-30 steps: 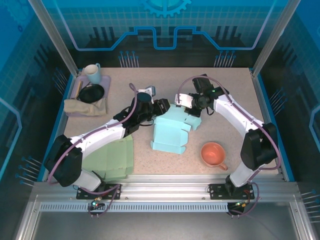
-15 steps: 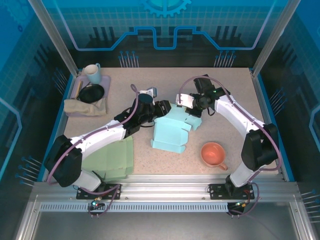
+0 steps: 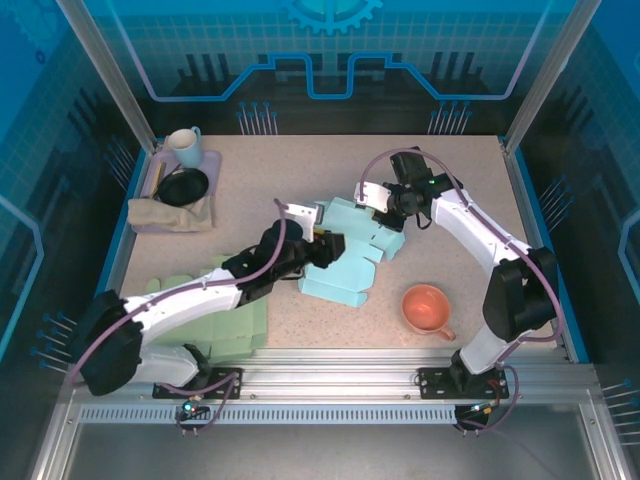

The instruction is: Fold the paper box

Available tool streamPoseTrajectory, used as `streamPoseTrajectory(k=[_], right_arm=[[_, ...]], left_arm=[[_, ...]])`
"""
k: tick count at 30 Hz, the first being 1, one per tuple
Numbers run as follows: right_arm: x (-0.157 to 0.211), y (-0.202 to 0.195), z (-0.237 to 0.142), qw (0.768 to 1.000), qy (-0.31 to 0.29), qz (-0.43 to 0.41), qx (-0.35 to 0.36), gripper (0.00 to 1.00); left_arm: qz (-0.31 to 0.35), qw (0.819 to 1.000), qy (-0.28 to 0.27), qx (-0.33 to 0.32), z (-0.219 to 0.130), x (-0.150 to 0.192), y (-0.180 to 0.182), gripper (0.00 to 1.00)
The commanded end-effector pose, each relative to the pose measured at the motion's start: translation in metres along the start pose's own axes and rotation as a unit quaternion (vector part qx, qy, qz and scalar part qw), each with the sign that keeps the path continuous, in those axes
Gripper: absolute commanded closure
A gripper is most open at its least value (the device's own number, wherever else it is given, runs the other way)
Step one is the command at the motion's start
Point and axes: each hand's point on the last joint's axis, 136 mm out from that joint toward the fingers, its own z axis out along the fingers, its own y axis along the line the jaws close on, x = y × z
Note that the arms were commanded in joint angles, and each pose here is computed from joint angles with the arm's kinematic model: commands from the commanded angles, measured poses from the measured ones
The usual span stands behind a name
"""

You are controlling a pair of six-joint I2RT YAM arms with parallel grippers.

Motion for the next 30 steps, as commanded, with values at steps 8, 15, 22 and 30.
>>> streamPoseTrajectory(k=[8,15,22,30], right_arm=[[-0.002,-0.007,0.001,1.0,-0.007,0.012,-0.005,1.0],[-0.002,-0.007,0.002,1.0,-0.008,0.013,-0.008,1.0],[-0.002,-0.006,0.002,1.0,-0.008,0.013,-0.008,1.0],[-0.002,-0.006,0.003,1.0,-0.009,0.015,-0.009,1.0]], left_arm=[[0.093,0.993,-0.022,-0.075,0.03,-0.017,0.036,0.43],[0.082,0.987,-0.019,-0.139,0.031,-0.017,0.086,0.35],[0.052,0.984,-0.008,-0.17,0.027,-0.016,0.103,0.31],[0.012,0.98,0.02,-0.196,0.037,-0.003,0.113,0.31]])
